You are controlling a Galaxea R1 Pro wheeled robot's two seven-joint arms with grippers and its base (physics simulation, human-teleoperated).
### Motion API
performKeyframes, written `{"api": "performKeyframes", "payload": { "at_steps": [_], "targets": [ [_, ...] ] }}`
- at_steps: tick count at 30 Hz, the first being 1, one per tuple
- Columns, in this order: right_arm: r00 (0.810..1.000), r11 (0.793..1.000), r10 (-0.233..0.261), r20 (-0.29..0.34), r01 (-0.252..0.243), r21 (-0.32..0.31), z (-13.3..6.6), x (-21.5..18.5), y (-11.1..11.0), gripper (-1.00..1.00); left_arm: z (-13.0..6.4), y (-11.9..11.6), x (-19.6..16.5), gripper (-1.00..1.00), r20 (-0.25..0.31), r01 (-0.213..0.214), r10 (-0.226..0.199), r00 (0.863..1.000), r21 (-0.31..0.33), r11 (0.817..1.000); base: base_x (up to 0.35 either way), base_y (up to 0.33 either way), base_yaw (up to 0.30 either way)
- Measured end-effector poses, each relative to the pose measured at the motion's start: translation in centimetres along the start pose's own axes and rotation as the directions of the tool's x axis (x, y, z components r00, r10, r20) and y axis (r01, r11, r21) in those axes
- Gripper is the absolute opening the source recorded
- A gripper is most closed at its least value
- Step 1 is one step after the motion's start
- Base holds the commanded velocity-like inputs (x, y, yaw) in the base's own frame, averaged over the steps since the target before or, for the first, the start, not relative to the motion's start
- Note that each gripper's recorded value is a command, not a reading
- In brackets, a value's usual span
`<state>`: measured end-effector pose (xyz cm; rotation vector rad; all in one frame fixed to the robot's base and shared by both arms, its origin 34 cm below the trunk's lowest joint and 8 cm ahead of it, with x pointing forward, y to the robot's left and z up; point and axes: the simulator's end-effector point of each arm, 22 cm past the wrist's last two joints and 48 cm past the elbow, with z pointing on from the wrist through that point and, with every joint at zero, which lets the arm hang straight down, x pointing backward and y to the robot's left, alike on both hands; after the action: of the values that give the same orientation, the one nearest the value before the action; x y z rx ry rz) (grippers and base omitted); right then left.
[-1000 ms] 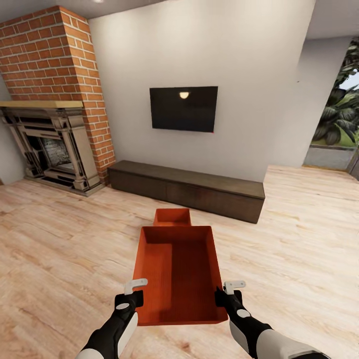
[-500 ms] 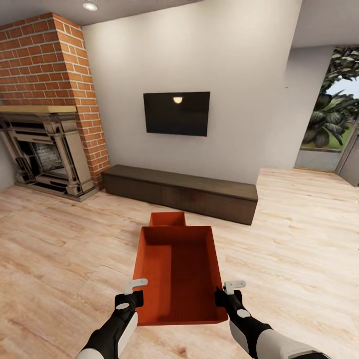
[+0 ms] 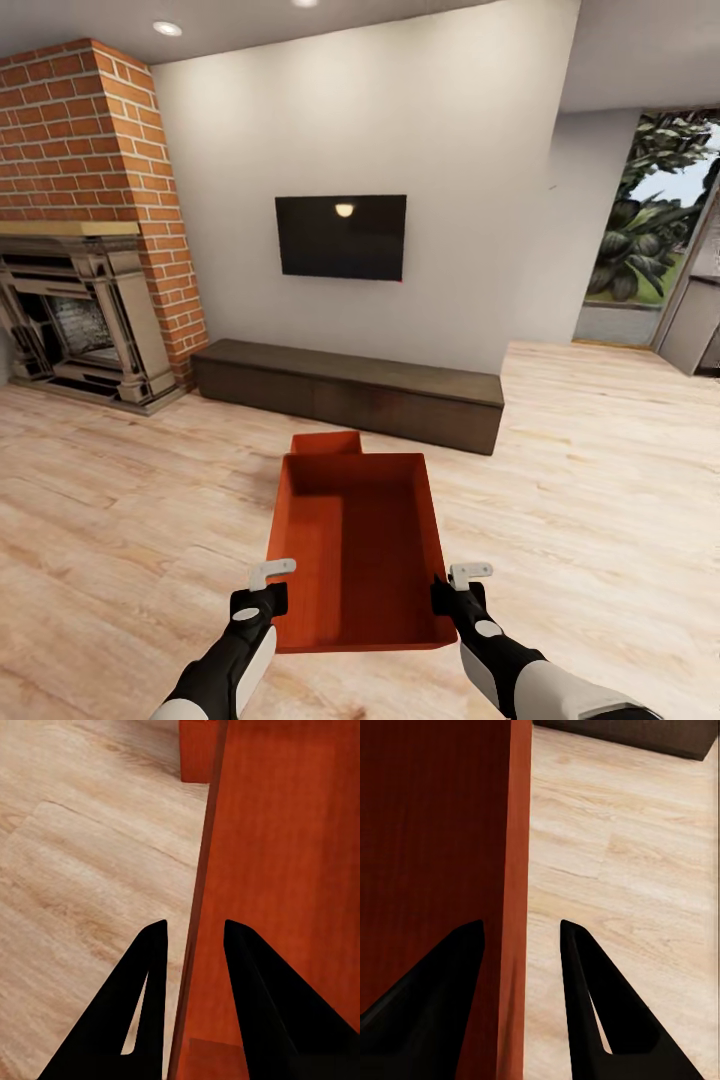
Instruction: Move the two storage containers from the living room to the garage. In the garage, place one container on the floor and stack the other container on top of it (either order is fine).
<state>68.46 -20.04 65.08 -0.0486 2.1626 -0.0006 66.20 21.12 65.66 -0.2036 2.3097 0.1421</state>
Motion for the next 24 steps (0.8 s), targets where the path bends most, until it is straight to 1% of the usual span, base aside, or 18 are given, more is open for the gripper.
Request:
{"api": "performKeyframes", "payload": {
  "at_steps": [14, 20, 24],
  "targets": [
    [1.000, 1.000, -0.001, 0.022, 0.001, 0.001, -0.4, -1.2, 0.0, -1.00, -0.5, 0.0, -1.1, -1.00, 0.022, 0.004, -0.004, 1.000, 0.002, 1.000, 0.000, 0.000, -0.095],
    [1.000, 1.000, -0.001, 0.025, 0.001, 0.001, -0.4, -1.4, 0.0, -1.00, -0.6, 0.0, -1.2, -1.00, 0.024, 0.005, -0.005, 1.000, 0.003, 1.000, 0.000, 0.000, -0.024],
    [1.000, 1.000, 0.000, 0.024, 0.000, 0.001, -0.8, -2.0, -0.1, -1.00, -1.0, 0.0, -1.8, -1.00, 0.024, 0.004, -0.004, 1.000, 0.003, 1.000, 0.000, 0.000, -0.004]
  ]
}}
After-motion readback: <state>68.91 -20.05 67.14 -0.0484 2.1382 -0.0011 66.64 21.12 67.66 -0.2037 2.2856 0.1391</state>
